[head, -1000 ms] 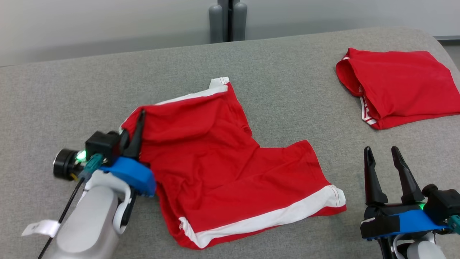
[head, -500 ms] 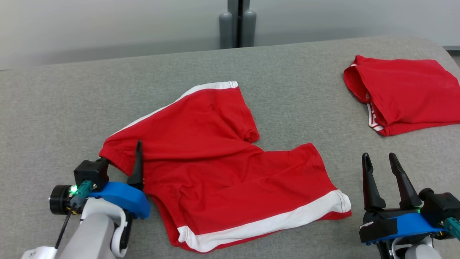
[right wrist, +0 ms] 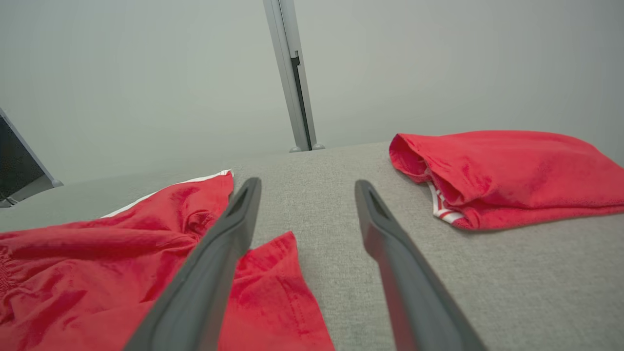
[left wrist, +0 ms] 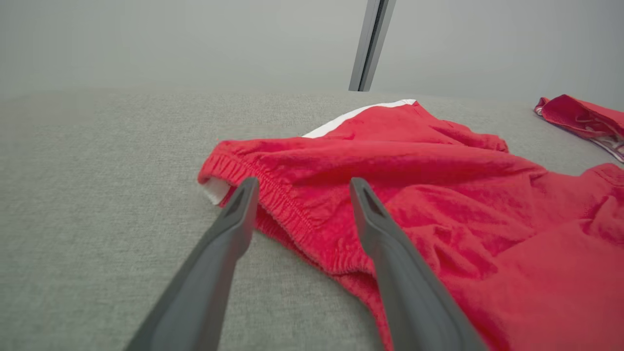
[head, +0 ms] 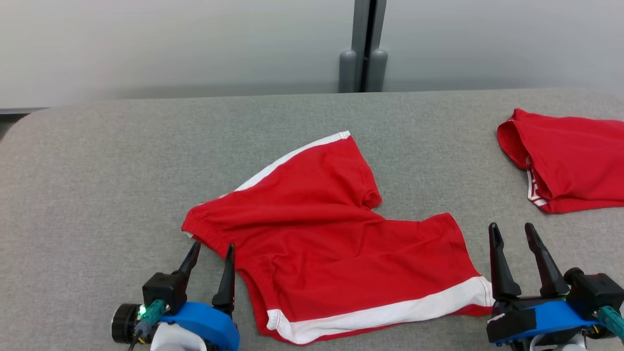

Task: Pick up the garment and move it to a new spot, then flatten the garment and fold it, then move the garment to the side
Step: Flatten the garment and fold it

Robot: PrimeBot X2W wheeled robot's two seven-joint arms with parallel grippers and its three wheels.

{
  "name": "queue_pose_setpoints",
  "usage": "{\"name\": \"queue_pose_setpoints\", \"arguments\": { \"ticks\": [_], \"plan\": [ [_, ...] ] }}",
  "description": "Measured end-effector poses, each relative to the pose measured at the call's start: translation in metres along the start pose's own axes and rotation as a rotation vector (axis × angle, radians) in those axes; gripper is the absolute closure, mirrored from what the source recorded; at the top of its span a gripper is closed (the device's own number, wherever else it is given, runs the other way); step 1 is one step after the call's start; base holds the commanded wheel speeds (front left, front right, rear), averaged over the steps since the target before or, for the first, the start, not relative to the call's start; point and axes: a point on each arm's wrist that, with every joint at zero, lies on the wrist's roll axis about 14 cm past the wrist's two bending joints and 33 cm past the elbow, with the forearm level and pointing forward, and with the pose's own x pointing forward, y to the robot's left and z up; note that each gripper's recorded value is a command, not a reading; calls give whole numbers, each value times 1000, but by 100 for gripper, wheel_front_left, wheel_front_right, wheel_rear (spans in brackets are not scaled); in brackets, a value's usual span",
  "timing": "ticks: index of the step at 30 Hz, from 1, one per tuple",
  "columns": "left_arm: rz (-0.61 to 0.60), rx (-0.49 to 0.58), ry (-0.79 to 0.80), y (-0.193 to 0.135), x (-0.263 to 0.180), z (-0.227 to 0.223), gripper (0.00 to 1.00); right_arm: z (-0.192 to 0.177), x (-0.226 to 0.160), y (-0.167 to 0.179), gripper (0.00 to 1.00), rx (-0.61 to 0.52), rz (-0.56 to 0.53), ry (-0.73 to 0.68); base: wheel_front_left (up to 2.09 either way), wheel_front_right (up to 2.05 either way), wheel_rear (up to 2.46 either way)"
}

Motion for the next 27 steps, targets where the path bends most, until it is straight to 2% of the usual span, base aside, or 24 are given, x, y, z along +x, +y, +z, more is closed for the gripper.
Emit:
{"name": "queue_pose_setpoints", "arguments": {
  "ticks": [7, 19, 27],
  "plan": [
    [51, -12, -84, 9, -18, 20, 0, 4, -4, 6, 0, 1, 18, -9, 0, 0, 0],
    [213, 30, -303, 52, -48, 84, 0, 11, -13, 9, 0, -29, 32, -28, 0, 0, 0],
    [234, 80, -312, 55, -58, 85, 0, 12, -23, 7, 0, -65, 30, -10, 0, 0, 0]
  ]
}}
